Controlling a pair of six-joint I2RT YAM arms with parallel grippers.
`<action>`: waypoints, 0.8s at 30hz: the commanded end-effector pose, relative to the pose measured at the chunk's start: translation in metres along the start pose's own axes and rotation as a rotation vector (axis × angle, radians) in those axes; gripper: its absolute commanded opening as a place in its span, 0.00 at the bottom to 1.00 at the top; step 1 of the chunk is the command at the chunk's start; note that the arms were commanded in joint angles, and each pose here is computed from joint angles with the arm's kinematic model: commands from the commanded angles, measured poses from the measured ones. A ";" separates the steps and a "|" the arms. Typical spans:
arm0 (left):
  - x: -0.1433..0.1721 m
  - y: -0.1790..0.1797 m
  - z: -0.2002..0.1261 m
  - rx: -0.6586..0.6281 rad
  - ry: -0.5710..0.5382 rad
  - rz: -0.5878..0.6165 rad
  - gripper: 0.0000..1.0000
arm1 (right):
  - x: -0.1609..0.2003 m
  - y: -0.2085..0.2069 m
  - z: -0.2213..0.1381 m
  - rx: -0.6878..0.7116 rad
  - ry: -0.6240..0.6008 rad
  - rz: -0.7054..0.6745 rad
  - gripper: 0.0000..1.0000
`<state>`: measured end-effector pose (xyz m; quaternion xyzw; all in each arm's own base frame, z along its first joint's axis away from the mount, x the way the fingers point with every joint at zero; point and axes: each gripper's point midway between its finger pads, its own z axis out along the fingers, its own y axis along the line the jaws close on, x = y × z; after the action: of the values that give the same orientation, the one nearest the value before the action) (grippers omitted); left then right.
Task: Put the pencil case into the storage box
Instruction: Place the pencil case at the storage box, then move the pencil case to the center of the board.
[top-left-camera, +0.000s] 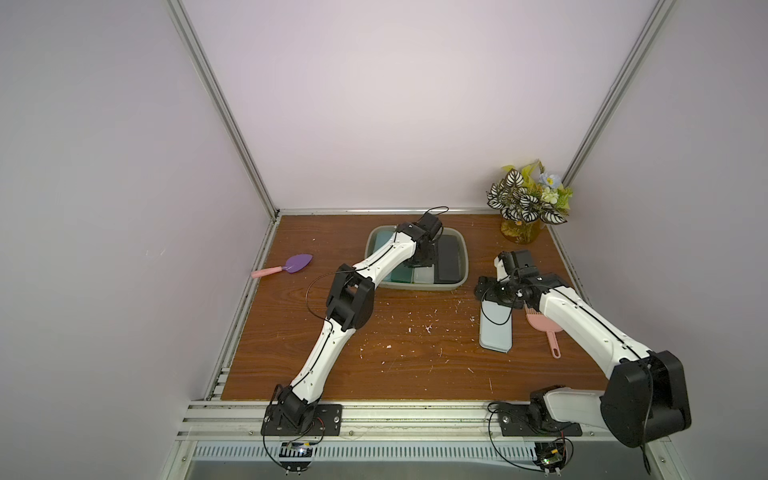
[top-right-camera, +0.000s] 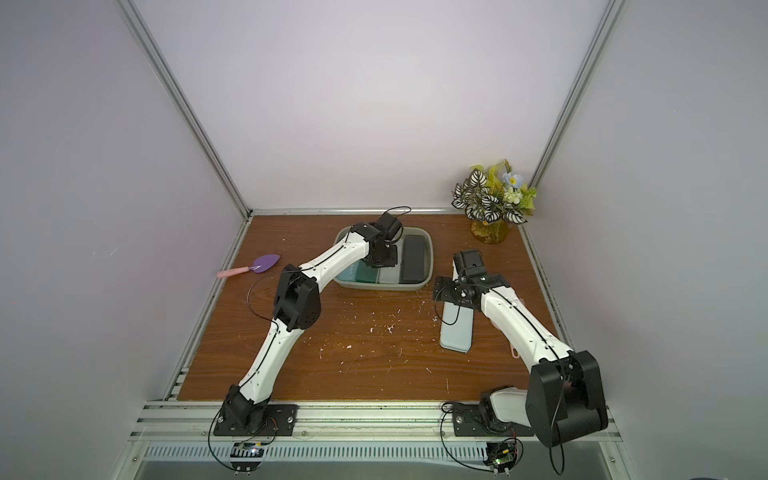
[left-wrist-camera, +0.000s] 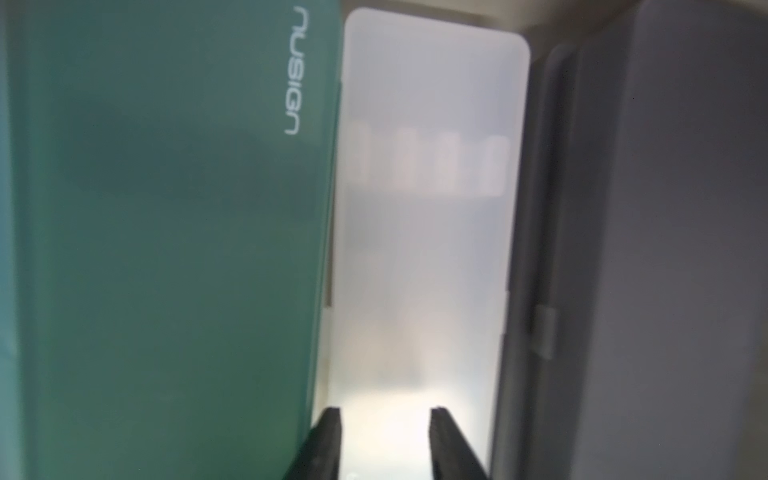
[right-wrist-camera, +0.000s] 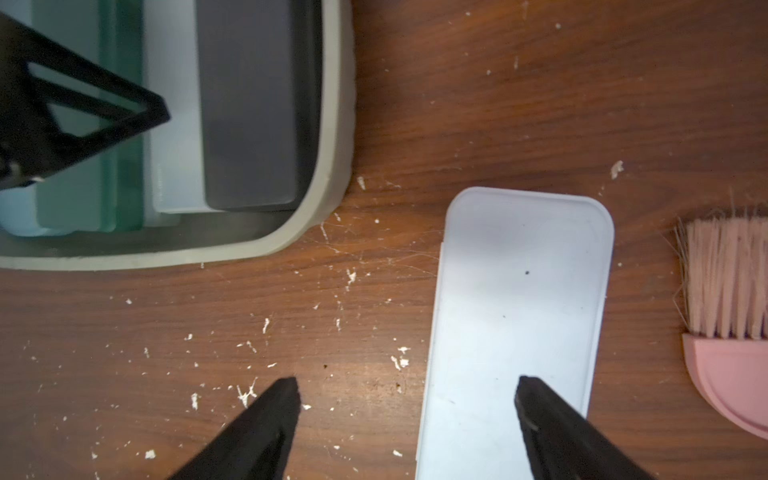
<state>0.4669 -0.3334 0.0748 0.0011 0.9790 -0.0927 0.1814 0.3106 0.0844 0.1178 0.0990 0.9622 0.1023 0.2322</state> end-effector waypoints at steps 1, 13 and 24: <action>-0.010 -0.003 -0.042 0.001 -0.053 0.021 0.52 | -0.014 -0.014 -0.008 0.020 -0.055 0.069 0.91; 0.014 -0.023 -0.125 0.033 -0.138 0.057 0.67 | 0.018 -0.043 0.028 0.029 0.072 0.169 0.99; 0.045 0.033 -0.159 -0.081 -0.163 0.033 0.69 | 0.062 -0.031 0.053 -0.101 0.232 0.158 0.99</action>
<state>0.3746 -0.2927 0.1922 0.0196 0.9651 -0.0723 0.2509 0.2821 0.0611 0.0382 0.1698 0.9687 0.1334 0.1222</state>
